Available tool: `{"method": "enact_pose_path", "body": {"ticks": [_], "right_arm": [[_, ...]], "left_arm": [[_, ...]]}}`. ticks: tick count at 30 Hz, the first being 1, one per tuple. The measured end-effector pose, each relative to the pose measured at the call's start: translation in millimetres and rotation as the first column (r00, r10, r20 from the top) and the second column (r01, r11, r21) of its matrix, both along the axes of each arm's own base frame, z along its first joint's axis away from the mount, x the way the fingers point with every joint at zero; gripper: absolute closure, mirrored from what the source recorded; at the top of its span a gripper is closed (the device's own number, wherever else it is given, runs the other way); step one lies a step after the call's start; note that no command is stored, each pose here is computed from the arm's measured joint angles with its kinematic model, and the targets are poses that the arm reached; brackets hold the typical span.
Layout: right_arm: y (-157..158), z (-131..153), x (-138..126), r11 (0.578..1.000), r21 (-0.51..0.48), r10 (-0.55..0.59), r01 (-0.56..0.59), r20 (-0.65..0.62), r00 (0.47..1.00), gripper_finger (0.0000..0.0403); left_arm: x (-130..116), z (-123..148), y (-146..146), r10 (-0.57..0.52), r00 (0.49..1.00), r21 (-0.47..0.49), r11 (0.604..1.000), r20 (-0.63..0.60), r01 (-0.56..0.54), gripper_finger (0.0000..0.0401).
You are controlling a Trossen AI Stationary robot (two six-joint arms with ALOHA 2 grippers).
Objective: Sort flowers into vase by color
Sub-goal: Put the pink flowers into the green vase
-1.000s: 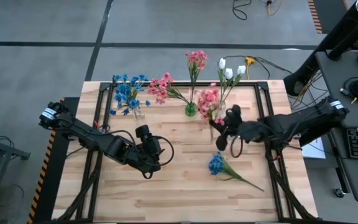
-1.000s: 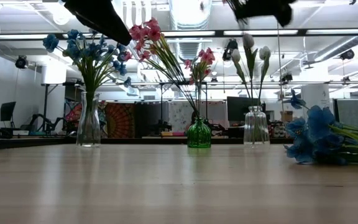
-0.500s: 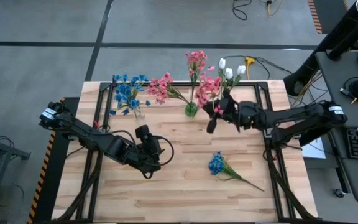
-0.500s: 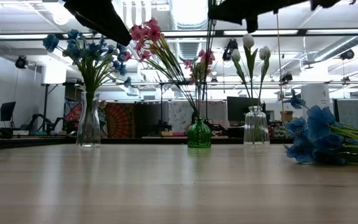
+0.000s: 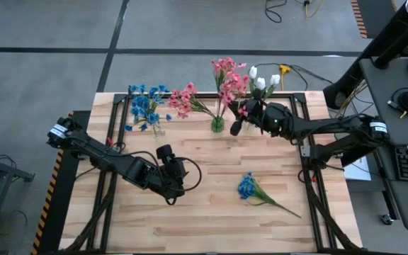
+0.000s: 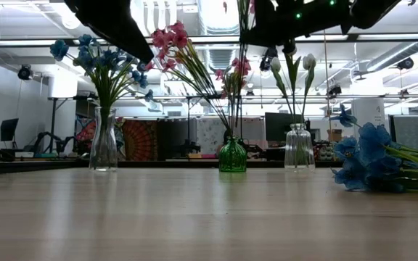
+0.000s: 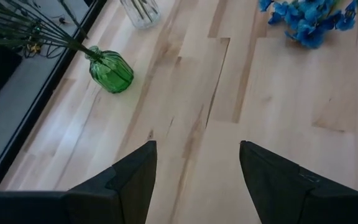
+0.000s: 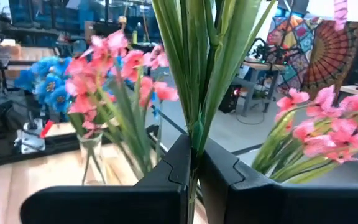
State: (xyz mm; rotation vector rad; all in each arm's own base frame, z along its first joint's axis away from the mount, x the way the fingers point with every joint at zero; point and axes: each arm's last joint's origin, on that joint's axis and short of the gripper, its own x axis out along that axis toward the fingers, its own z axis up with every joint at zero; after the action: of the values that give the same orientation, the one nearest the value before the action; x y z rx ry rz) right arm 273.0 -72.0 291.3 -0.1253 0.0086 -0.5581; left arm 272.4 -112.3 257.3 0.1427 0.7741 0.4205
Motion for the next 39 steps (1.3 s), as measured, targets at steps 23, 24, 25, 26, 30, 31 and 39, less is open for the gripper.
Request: {"method": "enact_pose_path", "body": {"ticks": [23, 24, 25, 26, 30, 31, 39], "right_arm": [[-15.5, -15.5, 13.0, 0.999, 0.050, -0.016, 0.015, 0.029, 0.999, 0.0390], [-15.8, -15.9, 14.0, 0.999, 0.050, -0.016, 0.015, 0.027, 0.999, 0.0390], [-16.1, -16.6, 15.1, 0.999, 0.051, -0.016, 0.015, 0.025, 1.000, 0.0390], [-16.4, -17.1, 16.0, 0.999, 0.051, -0.016, 0.015, 0.023, 1.000, 0.0390], [-16.8, -17.3, 17.2, 0.999, 0.050, -0.020, 0.019, 0.020, 1.000, 0.0390], [-16.8, -17.3, 17.2, 0.999, 0.048, -0.022, 0.021, 0.018, 1.000, 0.0390], [-17.1, -16.3, 16.4, 0.999, 0.045, -0.025, 0.024, 0.020, 0.999, 0.0390]], "left_arm": [[2.4, 9.1, 4.2, -0.008, 1.000, 0.096, 0.995, -0.002, 0.008, 0.0188], [2.4, 9.1, 4.2, -0.008, 1.000, 0.096, 0.995, -0.002, 0.008, 0.0188], [2.4, 9.1, 4.2, -0.008, 1.000, 0.096, 0.995, -0.002, 0.008, 0.0188], [2.4, 9.1, 4.3, -0.008, 1.000, 0.096, 0.995, -0.002, 0.008, 0.0188], [2.4, 9.0, 4.4, -0.007, 1.000, 0.096, 0.995, -0.004, 0.008, 0.0188], [2.3, 9.0, 4.5, -0.007, 1.000, 0.097, 0.995, -0.005, 0.008, 0.0188], [2.2, 8.9, 4.5, -0.007, 1.000, 0.097, 0.995, -0.006, 0.008, 0.0188]]}}
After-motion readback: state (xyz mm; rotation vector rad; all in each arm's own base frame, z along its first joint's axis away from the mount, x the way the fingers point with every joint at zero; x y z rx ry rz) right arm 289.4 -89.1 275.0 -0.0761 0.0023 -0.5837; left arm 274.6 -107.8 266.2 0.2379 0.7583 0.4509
